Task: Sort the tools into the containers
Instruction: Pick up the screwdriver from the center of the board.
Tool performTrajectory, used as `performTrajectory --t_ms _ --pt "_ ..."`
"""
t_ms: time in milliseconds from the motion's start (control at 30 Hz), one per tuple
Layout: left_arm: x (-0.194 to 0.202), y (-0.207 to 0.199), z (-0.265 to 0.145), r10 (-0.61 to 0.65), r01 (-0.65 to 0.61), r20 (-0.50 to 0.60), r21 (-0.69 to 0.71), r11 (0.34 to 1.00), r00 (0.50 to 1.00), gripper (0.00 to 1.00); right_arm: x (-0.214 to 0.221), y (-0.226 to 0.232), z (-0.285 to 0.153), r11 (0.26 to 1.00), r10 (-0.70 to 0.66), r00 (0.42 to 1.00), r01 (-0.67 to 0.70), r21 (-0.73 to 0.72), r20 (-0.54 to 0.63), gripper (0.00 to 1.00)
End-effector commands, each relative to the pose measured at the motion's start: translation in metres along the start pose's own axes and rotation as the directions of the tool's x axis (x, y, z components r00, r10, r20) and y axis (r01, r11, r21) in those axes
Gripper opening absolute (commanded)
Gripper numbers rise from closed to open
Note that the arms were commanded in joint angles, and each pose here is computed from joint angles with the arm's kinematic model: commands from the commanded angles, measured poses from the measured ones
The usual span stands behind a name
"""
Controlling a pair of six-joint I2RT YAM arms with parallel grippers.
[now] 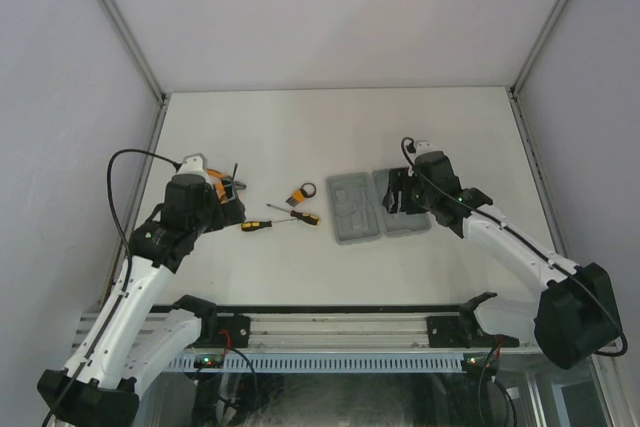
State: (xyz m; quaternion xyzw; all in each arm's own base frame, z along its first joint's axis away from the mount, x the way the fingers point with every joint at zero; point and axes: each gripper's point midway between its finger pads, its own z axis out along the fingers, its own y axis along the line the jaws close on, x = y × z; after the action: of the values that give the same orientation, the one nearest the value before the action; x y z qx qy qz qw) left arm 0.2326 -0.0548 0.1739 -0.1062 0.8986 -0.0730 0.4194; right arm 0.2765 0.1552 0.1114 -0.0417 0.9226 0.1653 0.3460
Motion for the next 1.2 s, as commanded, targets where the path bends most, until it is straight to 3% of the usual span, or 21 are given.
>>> performTrajectory --t_ms 0,600,967,1167 --pt "-0.007 0.002 0.004 0.000 0.001 0.031 -0.015 1.000 1.000 0.95 -0.027 0.028 -0.001 0.992 -0.095 0.994 0.098 -0.074 0.045 0.64" --pt "-0.032 0.013 0.025 -0.086 0.097 0.070 -0.167 0.981 0.994 0.93 -0.005 0.095 0.012 0.954 -0.175 0.984 0.165 -0.249 -0.019 0.62" --pt "-0.031 0.012 0.061 -0.123 0.138 0.079 -0.212 0.968 0.989 0.89 0.026 0.107 0.000 0.950 -0.217 0.975 0.200 -0.238 -0.046 0.61" --pt "-0.030 0.004 0.082 -0.121 0.129 0.052 -0.200 0.971 0.991 0.82 0.037 0.104 -0.009 0.955 -0.202 0.979 0.190 -0.228 -0.033 0.61"
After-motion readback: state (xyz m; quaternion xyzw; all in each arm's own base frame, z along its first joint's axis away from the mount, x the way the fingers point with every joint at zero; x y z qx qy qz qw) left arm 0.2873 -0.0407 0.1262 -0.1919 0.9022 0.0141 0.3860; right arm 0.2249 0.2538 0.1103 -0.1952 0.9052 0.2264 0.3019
